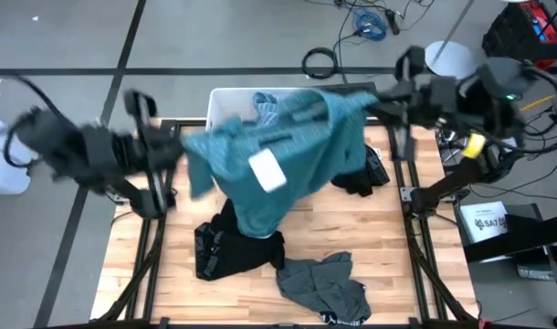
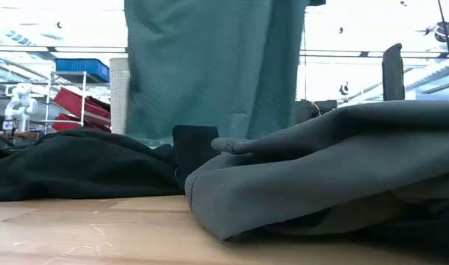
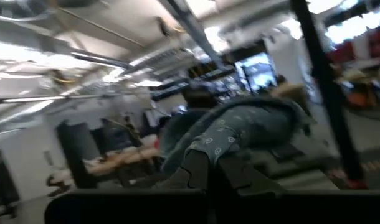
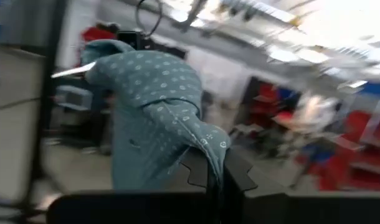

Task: Sort clothes
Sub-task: Put the green shirt into the white bin

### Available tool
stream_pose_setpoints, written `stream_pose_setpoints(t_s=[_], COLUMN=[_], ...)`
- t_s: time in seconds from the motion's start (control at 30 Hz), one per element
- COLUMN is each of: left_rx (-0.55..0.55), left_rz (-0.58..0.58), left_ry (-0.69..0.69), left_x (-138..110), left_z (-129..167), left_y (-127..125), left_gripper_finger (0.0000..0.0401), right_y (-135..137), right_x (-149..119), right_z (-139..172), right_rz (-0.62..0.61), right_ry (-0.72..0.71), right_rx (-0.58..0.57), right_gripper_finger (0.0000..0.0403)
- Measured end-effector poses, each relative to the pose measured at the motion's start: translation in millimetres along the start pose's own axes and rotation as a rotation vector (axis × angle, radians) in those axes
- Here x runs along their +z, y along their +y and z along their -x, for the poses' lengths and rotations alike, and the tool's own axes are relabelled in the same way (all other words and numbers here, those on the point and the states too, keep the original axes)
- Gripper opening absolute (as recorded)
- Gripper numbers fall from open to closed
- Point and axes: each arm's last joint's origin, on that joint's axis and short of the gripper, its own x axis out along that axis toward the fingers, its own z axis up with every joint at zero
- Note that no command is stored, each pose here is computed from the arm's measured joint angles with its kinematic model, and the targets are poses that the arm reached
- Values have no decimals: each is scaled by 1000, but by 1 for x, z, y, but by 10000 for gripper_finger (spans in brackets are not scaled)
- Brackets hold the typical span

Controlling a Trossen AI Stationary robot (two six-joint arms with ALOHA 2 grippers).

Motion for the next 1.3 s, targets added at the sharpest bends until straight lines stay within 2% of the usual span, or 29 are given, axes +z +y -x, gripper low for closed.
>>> stream_pose_setpoints(t_s=[0.23, 0.43, 0.57, 0.7, 0.8, 0.9, 1.03, 1.13, 1.3], left_rx=[-107, -136, -131, -133, -139, -92, -83, -57, 157], left_rz=[-78, -131, -200, -226, -217, -227, -253, -217, -142], left_ry=[123, 233, 298, 314, 308, 341, 461, 634, 853], left_x=[-14, -30, -39, -41, -39, -41, -68, -101, -140], left_z=[-13, -12, 2, 19, 26, 24, 15, 12, 14], left_y=[-80, -158, -208, -240, -248, -244, -229, -208, -169], left_gripper_finger=[2, 2, 2, 2, 2, 2, 2, 2, 2], right_y=[29, 72, 121, 173, 207, 221, 220, 214, 191], right_x=[-13, -27, -41, -54, -63, -77, -107, -133, -169], right_z=[30, 30, 27, 32, 38, 41, 42, 42, 45], right_rz=[-210, -281, -253, -269, -254, -198, -90, -63, -174], right_ry=[228, 460, 621, 731, 751, 780, 890, 1010, 1084], right_rx=[308, 497, 533, 512, 469, 377, 222, 148, 154], right_gripper_finger=[0, 0, 0, 0, 0, 0, 0, 0, 0])
